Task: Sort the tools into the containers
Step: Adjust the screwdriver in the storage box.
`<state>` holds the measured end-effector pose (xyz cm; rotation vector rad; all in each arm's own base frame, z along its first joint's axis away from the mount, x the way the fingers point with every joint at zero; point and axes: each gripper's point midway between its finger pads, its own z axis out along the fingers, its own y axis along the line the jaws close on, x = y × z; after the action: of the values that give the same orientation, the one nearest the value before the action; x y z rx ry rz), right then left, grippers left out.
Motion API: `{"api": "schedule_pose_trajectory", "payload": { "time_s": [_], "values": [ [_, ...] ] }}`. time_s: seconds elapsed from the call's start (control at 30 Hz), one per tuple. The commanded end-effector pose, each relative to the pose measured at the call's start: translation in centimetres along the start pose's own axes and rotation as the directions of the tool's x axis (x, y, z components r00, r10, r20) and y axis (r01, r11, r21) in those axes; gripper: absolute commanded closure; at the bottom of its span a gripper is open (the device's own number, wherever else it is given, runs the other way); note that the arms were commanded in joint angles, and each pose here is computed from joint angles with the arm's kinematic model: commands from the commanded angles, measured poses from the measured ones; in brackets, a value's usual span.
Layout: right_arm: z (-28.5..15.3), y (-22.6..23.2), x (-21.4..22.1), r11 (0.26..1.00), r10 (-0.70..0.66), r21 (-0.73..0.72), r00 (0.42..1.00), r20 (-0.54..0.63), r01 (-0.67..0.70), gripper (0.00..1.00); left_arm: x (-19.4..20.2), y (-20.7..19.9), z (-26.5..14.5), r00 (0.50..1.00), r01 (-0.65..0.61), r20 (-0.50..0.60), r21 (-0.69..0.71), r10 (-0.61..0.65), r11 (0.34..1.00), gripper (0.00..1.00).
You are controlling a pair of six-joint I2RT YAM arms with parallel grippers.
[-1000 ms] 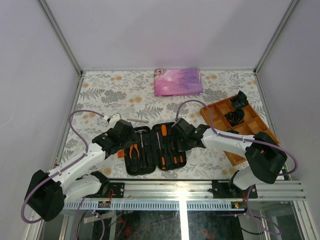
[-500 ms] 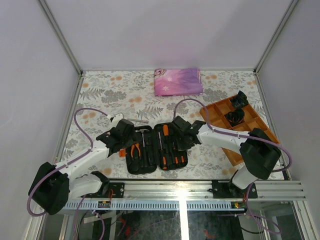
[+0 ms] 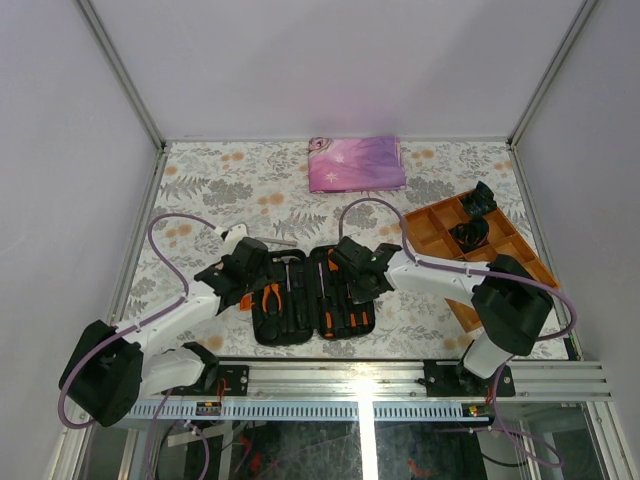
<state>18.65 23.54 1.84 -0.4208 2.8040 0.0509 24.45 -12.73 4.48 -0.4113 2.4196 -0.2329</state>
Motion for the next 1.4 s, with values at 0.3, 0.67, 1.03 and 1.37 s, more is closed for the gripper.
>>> {"api": "schedule_pose_trajectory", "payload": {
  "time_s": [0.3,0.67,1.03,1.37],
  "values": [
    [-2.3,-0.8,0.0,1.000,-0.010,0.018,0.994,0.108,0.008,0.86,5.1,1.0,-0.1,0.983,0.017,-0.182,0.011,-0.015,1.000,0.43],
    [-9.4,-3.9,-4.9,0.990,0.127,-0.011,0.880,0.457,-0.137,0.64,2.9,0.2,-1.3,0.993,0.030,-0.115,0.033,-0.026,0.999,0.40],
    [-6.2,-5.1,-2.4,0.928,0.326,-0.292,0.885,0.331,-0.233,0.47,-0.2,1.1,-2.8,0.987,0.159,-0.044,0.062,-0.156,0.985,0.23],
    [-4.5,-1.8,-2.0,0.856,0.349,-0.481,0.900,0.263,-0.191,0.44,1.8,-0.1,-1.7,0.979,0.168,-0.142,0.176,-0.144,0.970,0.24]
  ]
}}
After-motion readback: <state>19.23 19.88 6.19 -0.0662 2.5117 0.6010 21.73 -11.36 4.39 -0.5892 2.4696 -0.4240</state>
